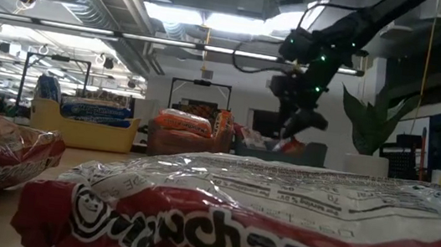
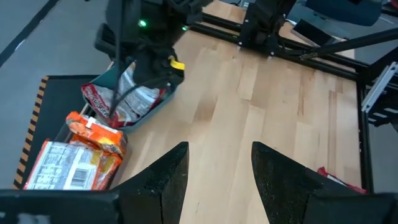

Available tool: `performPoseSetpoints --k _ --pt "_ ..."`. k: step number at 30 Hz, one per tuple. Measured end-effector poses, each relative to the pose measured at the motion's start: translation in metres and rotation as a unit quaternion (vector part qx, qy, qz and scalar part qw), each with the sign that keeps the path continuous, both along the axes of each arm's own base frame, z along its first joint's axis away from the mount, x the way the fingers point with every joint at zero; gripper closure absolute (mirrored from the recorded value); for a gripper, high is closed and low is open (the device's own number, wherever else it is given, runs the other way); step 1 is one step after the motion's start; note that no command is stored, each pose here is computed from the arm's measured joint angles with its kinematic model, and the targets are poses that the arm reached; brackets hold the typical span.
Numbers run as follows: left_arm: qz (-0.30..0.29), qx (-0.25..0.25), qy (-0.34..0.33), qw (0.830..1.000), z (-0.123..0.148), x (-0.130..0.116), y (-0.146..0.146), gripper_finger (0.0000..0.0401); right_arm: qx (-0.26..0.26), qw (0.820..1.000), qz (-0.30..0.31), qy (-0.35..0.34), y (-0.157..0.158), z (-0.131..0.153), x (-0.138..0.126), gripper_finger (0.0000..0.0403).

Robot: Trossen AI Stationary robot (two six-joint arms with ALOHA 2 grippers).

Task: Sort Maruchan noodles
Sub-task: Put the red noodle pack into the blue bin

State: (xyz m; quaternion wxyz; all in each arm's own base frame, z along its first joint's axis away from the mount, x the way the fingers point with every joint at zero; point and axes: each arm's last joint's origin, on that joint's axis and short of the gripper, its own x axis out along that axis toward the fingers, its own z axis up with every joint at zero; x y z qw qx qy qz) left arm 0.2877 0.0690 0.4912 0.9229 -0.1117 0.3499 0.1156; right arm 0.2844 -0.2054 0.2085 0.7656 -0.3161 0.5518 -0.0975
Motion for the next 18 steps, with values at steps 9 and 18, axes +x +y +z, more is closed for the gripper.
performPoseSetpoints --k 9,18 --pt "0.0 -0.031 0.031 0.999 -0.011 0.006 -0.014 0.0232 -0.001 0.999 0.013 -0.051 -0.006 0.027 0.011 0.0171" --pt "-0.036 -0.083 0.137 0.986 -0.07 0.033 -0.074 0.0232 0.161 0.984 -0.065 -0.032 0.021 0.05 -0.01 0.0171"
